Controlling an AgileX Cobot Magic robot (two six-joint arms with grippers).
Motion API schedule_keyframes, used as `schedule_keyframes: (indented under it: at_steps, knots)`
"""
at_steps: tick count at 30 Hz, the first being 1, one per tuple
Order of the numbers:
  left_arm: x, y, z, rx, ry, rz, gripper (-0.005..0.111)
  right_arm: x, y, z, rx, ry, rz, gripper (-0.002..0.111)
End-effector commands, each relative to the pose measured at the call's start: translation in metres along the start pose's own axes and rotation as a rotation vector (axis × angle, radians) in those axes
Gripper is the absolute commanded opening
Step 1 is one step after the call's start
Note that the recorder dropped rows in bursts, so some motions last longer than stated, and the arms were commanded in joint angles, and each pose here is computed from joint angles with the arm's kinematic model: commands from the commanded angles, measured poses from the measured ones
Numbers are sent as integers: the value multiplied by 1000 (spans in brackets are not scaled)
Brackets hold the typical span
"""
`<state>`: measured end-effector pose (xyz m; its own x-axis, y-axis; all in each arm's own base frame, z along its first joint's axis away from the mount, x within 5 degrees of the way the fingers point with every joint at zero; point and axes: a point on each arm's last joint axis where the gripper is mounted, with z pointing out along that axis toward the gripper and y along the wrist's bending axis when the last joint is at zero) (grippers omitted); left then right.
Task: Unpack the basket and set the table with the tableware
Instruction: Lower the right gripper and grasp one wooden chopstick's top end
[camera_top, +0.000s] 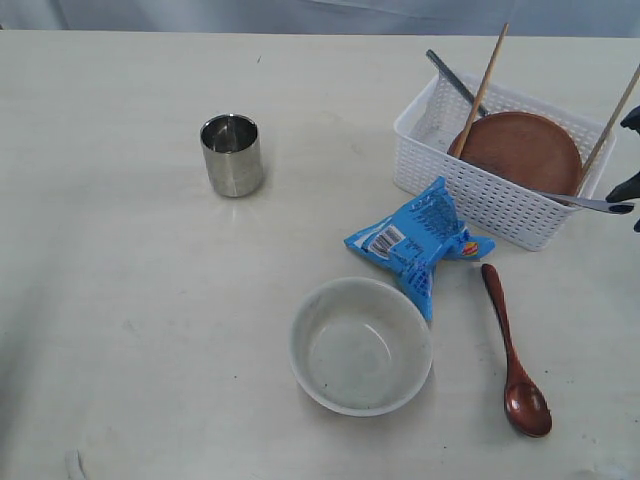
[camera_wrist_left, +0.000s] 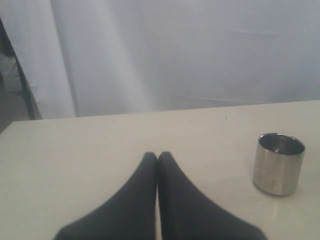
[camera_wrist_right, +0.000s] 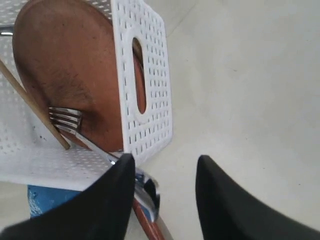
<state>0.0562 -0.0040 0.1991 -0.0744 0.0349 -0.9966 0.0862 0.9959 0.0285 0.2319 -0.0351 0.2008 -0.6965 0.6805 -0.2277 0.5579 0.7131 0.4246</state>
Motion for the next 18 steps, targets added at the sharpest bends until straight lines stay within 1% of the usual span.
schedule_keyframes:
  at_steps: [1, 9, 14, 18]
  knots:
    - [1, 0, 0, -3, 0, -8, 0, -2, -1, 1, -9, -17, 9, 38]
    - [1, 0, 0, -3, 0, -8, 0, -2, 0, 1, -13, -20, -12, 38]
    - [1, 0, 0, -3, 0, -8, 0, -9, 1, -3, 5, -54, -73, 38]
    - [1, 0, 0, -3, 0, -8, 0, -19, 9, -10, -10, -82, -93, 38]
